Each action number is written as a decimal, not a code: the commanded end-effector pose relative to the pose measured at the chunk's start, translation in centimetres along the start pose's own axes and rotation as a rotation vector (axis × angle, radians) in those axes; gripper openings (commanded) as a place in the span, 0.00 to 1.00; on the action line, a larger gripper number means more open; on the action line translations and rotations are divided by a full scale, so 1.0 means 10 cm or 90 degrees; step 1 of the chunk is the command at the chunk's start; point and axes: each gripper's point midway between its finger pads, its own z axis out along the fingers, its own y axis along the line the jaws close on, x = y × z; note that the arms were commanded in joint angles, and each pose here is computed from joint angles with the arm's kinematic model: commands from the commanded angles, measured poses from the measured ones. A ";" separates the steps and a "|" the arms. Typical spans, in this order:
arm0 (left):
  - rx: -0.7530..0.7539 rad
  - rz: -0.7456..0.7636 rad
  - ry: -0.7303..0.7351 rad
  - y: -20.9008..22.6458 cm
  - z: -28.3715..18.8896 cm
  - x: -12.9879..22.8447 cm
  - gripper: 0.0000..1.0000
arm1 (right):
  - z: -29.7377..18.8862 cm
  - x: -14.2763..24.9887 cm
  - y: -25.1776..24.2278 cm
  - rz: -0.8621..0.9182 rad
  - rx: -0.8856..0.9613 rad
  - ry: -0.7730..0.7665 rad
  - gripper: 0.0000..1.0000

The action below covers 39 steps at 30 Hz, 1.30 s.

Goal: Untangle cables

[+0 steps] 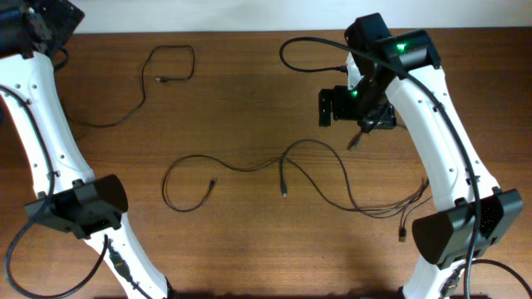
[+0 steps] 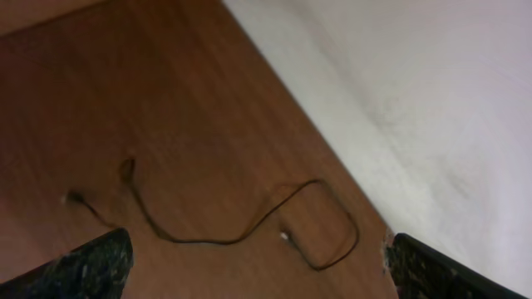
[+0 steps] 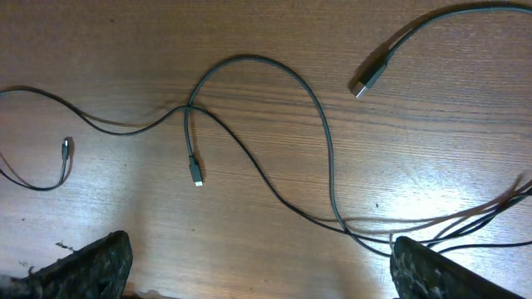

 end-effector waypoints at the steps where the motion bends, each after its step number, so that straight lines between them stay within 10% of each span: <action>1: -0.020 0.031 0.024 0.02 0.09 0.12 0.99 | 0.00 0.04 0.03 -0.009 -0.004 0.005 0.99; 9: 0.073 0.297 0.179 -0.40 0.73 0.95 0.90 | 0.00 0.05 0.03 -0.009 -0.003 0.008 0.98; 19: 0.015 0.358 0.302 -0.10 1.67 1.67 1.00 | 0.00 0.03 0.03 -0.009 -0.003 0.005 0.98; 39: -0.077 0.435 0.412 0.52 2.43 2.34 0.71 | 0.00 0.03 0.03 -0.009 -0.003 0.005 0.98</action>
